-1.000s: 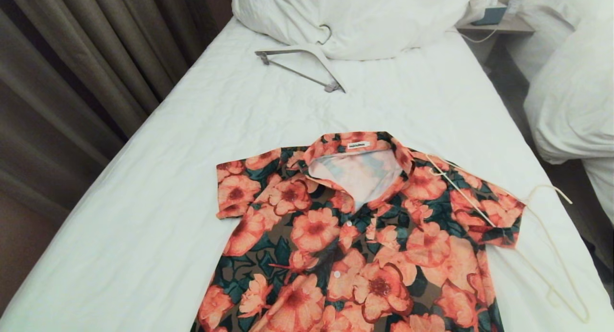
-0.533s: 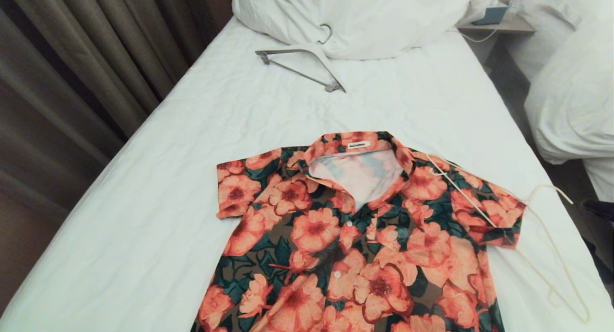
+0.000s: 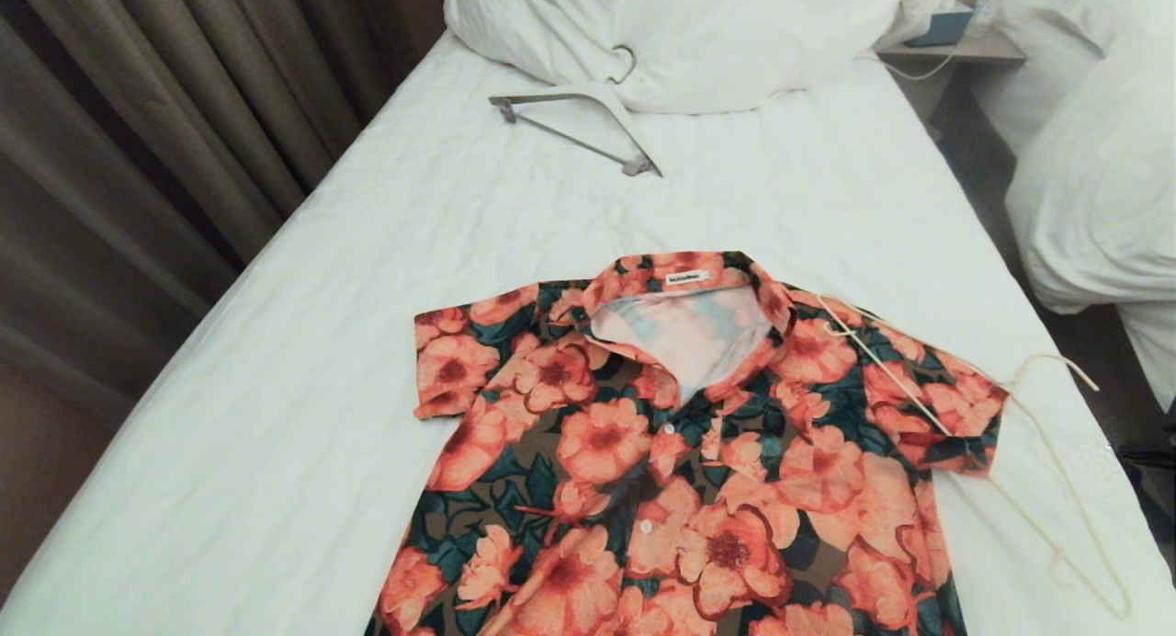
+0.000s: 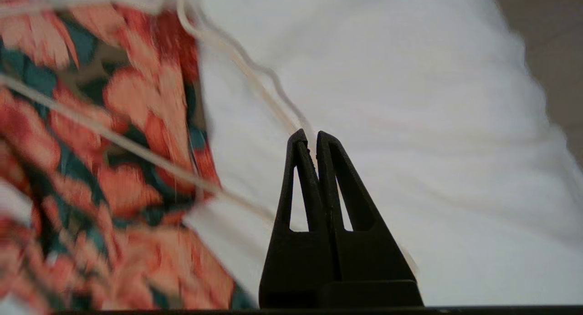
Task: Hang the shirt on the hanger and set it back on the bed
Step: Lift the shirt and hanger
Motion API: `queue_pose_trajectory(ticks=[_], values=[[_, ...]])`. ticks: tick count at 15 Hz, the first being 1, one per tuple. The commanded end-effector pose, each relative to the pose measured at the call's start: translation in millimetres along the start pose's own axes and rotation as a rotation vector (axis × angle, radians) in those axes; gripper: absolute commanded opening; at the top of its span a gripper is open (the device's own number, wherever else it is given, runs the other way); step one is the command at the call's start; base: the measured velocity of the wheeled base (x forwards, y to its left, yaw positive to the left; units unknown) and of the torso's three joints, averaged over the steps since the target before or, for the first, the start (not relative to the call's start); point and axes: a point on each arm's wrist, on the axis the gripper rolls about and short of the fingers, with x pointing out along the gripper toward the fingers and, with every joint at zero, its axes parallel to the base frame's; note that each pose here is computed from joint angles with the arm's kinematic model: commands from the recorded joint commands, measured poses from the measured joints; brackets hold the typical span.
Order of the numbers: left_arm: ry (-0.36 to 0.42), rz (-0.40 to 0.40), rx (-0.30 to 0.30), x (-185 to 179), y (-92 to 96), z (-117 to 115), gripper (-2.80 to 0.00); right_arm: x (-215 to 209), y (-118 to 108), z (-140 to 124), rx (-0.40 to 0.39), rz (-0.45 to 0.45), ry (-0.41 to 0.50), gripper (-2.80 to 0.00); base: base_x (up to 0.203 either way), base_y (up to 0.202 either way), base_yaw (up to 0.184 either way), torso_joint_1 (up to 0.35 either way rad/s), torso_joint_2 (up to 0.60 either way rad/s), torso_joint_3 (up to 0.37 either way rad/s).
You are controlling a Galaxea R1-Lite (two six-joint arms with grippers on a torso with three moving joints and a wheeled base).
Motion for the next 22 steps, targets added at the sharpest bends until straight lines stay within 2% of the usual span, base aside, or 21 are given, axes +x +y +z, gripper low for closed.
queue_pose_trajectory(ticks=[1,5,6,10,12,17,22], values=[[0.002,0.0,0.0,0.1,0.0,0.0,-2.8,-1.8,-11.0,3.9,0.023,0.029,0.069,-2.8,0.0,0.0,0.0,0.0,0.0,0.0],[0.002,0.0,0.0,0.1,0.0,0.0,-2.8,6.8,-17.1,2.6,-0.048,0.079,0.13,-2.8,0.0,0.0,0.0,0.0,0.0,0.0],[0.0,0.0,0.0,0.1,0.0,0.1,-2.8,9.9,-18.6,2.7,-0.083,0.087,0.139,0.0,0.0,0.0,0.0,0.0,0.0,0.0],[0.0,0.0,0.0,0.1,0.0,0.1,-2.8,19.8,-21.9,4.7,-0.129,0.132,0.165,0.0,0.0,0.0,0.0,0.0,0.0,0.0],[0.002,0.0,0.0,0.1,0.0,0.0,-2.8,24.6,-28.5,5.7,-0.147,0.184,0.185,0.0,0.0,0.0,0.0,0.0,0.0,0.0],[0.002,0.0,0.0,0.1,0.0,0.0,-2.8,43.7,-45.5,20.0,-0.155,0.426,0.211,0.0,0.0,0.0,0.0,0.0,0.0,0.0],[0.002,0.0,0.0,0.1,0.0,0.0,-2.8,69.6,-53.9,25.8,-0.182,0.585,0.213,0.0,0.0,0.0,0.0,0.0,0.0,0.0]])
